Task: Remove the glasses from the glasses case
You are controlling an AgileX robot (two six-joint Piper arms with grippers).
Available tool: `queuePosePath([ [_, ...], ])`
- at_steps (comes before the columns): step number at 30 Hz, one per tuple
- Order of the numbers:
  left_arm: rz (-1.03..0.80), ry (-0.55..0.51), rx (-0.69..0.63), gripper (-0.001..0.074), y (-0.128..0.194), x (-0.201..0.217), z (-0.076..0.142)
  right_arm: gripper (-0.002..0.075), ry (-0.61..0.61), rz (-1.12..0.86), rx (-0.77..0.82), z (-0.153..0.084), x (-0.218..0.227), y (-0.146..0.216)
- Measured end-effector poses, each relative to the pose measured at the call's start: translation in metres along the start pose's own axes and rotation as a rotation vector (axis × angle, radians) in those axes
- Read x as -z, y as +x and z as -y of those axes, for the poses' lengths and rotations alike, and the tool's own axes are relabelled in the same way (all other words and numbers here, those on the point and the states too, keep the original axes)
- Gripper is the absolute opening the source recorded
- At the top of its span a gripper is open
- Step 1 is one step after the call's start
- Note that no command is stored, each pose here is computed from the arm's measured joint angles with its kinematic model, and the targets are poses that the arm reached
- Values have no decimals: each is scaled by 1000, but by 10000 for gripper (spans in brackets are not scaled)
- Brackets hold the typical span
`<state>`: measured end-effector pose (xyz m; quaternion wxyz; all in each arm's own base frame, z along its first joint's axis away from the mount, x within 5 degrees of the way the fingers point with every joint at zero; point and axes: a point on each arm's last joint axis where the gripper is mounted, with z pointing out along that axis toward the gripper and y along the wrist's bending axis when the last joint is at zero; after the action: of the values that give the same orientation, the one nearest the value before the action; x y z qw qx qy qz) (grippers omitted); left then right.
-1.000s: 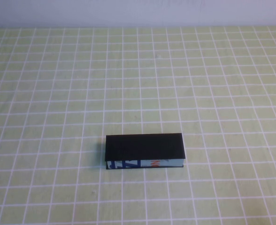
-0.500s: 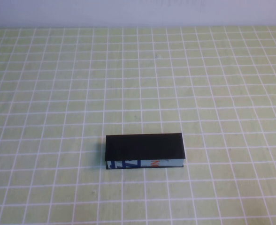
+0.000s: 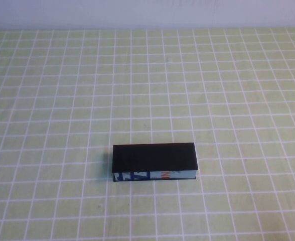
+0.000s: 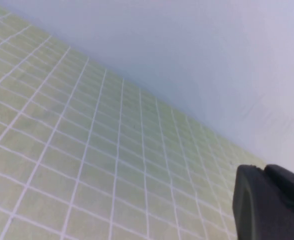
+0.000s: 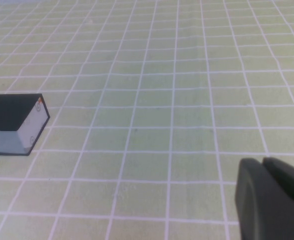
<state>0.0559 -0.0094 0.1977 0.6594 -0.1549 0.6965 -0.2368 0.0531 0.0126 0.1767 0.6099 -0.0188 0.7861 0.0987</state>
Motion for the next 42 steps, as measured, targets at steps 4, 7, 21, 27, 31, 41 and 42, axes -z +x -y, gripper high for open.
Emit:
queuePosePath([
  [4, 22, 6, 60, -4, -2, 0, 0, -18, 0, 0, 0, 0, 0, 0],
  [7, -110, 5, 57, -4, -6, -3, 10, -18, 0, 0, 0, 0, 0, 0],
  [21, -865, 153, -240, -4, -70, -130, 79, -18, 0, 0, 0, 0, 0, 0],
  [27, -1001, 256, -247, -4, -43, -215, 76, -18, 0, 0, 0, 0, 0, 0],
  [31, -1093, 319, -272, -4, -8, -264, 82, -18, 0, 0, 0, 0, 0, 0],
  [41, -1228, 397, -238, -4, 54, -333, 76, -18, 0, 0, 0, 0, 0, 0],
  [42, -1229, 399, -238, -4, 55, -335, 76, -18, 0, 0, 0, 0, 0, 0],
])
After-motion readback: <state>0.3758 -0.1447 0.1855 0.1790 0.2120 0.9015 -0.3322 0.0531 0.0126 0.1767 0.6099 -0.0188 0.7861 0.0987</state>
